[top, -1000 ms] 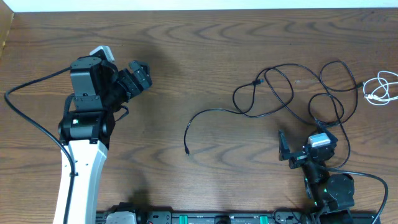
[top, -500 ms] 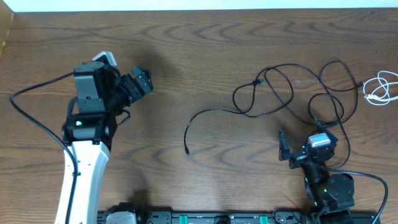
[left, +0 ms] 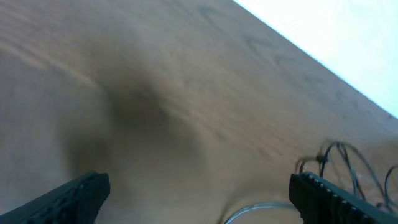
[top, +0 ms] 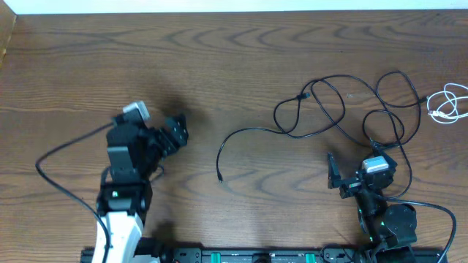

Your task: Untangle cables

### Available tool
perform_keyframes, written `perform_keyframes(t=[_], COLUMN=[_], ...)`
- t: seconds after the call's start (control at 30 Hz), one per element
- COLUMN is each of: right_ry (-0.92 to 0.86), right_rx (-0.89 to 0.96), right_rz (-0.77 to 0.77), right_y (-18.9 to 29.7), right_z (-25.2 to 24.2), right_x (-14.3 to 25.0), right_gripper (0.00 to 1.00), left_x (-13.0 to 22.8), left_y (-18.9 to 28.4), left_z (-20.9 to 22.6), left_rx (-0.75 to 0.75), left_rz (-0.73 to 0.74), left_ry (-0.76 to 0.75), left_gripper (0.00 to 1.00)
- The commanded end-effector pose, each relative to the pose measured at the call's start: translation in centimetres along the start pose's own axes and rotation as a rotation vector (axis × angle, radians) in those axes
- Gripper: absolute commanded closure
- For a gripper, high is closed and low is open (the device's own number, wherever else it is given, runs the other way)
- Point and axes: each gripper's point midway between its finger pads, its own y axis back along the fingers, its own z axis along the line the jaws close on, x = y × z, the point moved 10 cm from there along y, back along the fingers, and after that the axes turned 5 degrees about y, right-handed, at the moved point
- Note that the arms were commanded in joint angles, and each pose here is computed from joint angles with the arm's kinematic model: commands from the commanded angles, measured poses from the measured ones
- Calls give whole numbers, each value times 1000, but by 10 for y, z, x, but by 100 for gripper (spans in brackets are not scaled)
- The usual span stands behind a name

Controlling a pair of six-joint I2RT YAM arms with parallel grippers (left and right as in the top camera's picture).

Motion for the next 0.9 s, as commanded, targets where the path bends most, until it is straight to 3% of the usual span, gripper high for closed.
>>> perform_keyframes(t=[0.0, 0.27, 0.87], right_ry=[13, 13, 13], right_rx=[9, 10, 9], right_rz=[1, 1, 1], right_y=[0, 0, 0], right_z=[0, 0, 0], right_x=[0, 0, 0], right_gripper=[1, 1, 1], left_x=[11, 29, 18], left_y=[10, 32, 72], left_z=[5, 11, -6], left_rx=[17, 103, 285], left_rz=[-38, -162, -428], left_ry=[-13, -45, -113], left_gripper=[2, 2, 2])
